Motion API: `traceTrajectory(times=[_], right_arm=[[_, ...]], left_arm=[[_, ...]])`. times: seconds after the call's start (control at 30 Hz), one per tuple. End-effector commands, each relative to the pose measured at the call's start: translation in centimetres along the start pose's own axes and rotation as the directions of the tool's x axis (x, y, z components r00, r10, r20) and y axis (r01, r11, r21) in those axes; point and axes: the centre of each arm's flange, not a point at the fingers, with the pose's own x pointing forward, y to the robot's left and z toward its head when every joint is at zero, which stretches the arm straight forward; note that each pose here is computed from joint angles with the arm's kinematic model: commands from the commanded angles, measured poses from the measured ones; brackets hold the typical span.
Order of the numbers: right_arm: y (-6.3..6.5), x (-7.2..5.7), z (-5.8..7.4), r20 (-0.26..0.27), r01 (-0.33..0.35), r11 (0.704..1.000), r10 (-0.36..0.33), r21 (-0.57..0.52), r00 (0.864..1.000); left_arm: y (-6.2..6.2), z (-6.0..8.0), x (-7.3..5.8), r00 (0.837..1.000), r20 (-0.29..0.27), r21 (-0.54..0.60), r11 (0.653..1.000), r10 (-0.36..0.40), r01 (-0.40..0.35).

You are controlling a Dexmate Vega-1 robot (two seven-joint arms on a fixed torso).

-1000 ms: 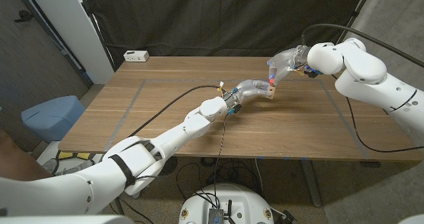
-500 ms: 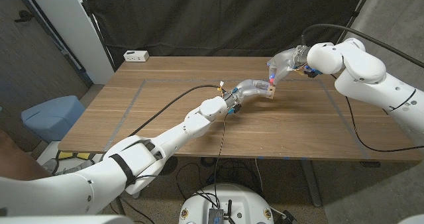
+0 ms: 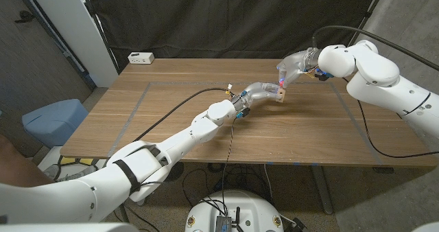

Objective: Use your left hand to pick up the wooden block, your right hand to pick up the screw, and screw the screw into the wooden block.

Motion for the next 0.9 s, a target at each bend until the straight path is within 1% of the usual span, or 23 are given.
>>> traceTrajectory(times=[0.03,0.73,0.9], right_arm=[[0.33,-0.02,-0.27,-0.007,-0.005,1.000,0.005,0.014,1.000],[0.55,-0.45,-0.38,-0.010,0.000,0.999,0.000,0.032,1.000],[0.60,-0.55,-0.26,-0.012,0.012,0.999,-0.011,0.034,1.000]], left_arm=[[-0.25,-0.08,-0.04,1.000,-0.004,0.000,1.000,-0.004,0.004],[-0.34,-0.04,-0.12,1.000,-0.002,0.002,1.000,-0.010,0.010],[-0.38,0.04,-0.18,1.000,0.000,0.005,1.000,-0.010,0.010]])
